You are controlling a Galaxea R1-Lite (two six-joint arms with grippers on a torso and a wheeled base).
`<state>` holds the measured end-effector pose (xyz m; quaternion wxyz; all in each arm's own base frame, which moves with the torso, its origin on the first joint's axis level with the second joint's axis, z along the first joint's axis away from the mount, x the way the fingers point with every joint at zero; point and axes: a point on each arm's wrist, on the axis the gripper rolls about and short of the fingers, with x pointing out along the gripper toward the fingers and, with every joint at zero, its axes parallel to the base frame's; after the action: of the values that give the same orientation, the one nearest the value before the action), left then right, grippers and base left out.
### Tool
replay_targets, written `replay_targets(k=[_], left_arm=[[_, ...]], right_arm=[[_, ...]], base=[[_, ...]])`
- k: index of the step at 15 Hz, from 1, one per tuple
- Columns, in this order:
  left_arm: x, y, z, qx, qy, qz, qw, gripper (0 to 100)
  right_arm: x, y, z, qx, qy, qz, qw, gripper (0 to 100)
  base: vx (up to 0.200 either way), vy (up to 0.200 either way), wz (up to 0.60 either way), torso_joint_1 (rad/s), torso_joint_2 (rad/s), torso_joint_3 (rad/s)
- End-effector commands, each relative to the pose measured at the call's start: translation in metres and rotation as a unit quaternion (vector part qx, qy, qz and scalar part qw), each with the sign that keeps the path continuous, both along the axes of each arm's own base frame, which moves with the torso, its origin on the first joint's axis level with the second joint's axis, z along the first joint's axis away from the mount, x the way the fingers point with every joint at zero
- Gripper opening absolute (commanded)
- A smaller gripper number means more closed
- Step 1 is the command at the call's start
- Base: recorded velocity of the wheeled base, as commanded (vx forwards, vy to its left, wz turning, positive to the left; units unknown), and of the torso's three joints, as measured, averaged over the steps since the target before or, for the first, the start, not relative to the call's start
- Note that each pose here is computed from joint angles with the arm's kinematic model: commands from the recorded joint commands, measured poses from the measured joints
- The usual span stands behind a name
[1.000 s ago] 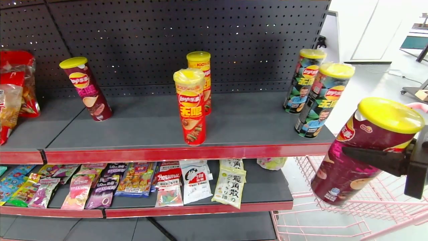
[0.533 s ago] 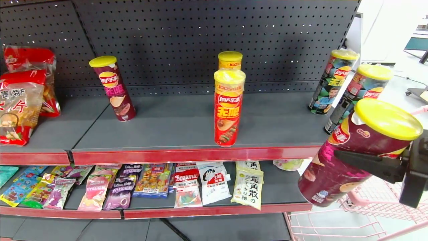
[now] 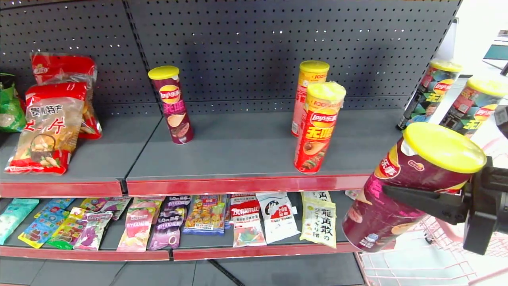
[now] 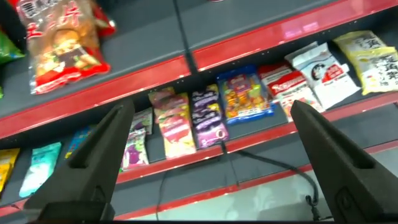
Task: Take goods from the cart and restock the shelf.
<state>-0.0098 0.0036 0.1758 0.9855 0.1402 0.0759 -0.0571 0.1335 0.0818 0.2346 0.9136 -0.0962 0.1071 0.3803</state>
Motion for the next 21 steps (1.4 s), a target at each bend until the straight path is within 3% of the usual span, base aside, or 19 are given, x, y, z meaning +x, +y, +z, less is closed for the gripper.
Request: replay_targets(k=[1, 7, 19, 21], left_arm=[[0.000, 0.000, 0.000, 0.001, 0.001, 0.000, 1.0000, 100], [0.000, 0.000, 0.001, 0.005, -0.001, -0.001, 1.0000, 100], [0.000, 0.000, 0.002, 0.009, -0.005, -0.001, 0.9999, 100], [0.002, 0.000, 0.003, 0.009, -0.010, -0.002, 0.9999, 100]], right_arm=[[-0.005, -0.002, -0.001, 0.002, -0.002, 0.004, 1.000, 0], [-0.016, 0.002, -0.001, 0.004, -0.009, 0.035, 0.999, 0], [-0.017, 0.002, -0.003, 0.001, -0.007, 0.034, 0.999, 0], [-0.018, 0.001, -0.005, -0.001, -0.005, 0.035, 0.999, 0]], base=[[0.000, 0.200, 0.00, 0.002, 0.00, 0.007], [0.000, 0.200, 0.00, 0.003, 0.00, 0.006], [0.000, 0.200, 0.00, 0.004, 0.00, 0.004], [0.000, 0.000, 0.00, 0.000, 0.00, 0.000]])
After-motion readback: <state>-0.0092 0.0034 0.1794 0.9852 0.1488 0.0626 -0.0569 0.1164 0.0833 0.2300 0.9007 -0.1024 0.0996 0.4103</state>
